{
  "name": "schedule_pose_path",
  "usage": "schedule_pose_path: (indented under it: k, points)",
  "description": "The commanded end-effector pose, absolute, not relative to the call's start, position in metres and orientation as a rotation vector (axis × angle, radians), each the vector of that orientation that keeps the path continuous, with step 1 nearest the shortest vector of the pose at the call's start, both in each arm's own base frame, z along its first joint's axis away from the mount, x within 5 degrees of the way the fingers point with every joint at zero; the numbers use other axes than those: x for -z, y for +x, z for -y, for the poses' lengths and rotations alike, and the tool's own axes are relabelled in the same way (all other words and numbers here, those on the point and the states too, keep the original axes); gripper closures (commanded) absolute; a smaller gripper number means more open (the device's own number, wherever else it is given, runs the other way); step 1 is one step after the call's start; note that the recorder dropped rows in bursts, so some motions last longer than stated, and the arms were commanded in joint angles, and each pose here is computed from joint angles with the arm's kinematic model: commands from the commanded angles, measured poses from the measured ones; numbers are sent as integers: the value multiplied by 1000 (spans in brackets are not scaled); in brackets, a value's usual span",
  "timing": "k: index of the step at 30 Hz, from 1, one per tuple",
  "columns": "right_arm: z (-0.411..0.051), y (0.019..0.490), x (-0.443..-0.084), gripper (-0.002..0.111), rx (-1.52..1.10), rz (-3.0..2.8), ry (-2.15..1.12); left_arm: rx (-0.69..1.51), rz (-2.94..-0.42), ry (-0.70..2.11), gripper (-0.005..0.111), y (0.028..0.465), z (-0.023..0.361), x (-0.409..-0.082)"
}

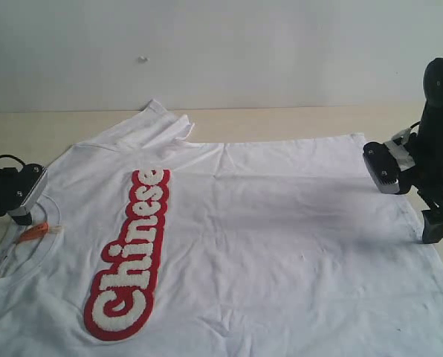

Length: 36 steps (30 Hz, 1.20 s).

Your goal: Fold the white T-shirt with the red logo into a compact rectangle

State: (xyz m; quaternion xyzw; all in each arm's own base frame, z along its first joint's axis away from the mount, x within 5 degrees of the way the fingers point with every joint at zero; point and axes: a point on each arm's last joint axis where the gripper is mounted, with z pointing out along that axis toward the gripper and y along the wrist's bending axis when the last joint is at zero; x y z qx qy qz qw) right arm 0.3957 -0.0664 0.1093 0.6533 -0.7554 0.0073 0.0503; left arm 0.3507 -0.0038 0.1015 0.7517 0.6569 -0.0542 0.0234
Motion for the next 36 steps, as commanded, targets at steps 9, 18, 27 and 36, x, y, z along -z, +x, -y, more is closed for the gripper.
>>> schedule_pose_path:
  k: [9, 18, 27, 36]
  points:
    - [64, 392, -93, 3, 75, 2331, 1953, 280, -2061, 2380, 1, 340, 7, -67]
    - [61, 387, -94, 3, 158, 2428, 1773, 280, -2061, 2380, 1, 340, 7, -67]
    - [60, 396, -135, 3, 172, 2430, 1825, 280, -2061, 2380, 1, 340, 7, -67]
    - [59, 401, -132, 3, 156, 2449, 1850, 280, -2061, 2380, 1, 340, 7, -67]
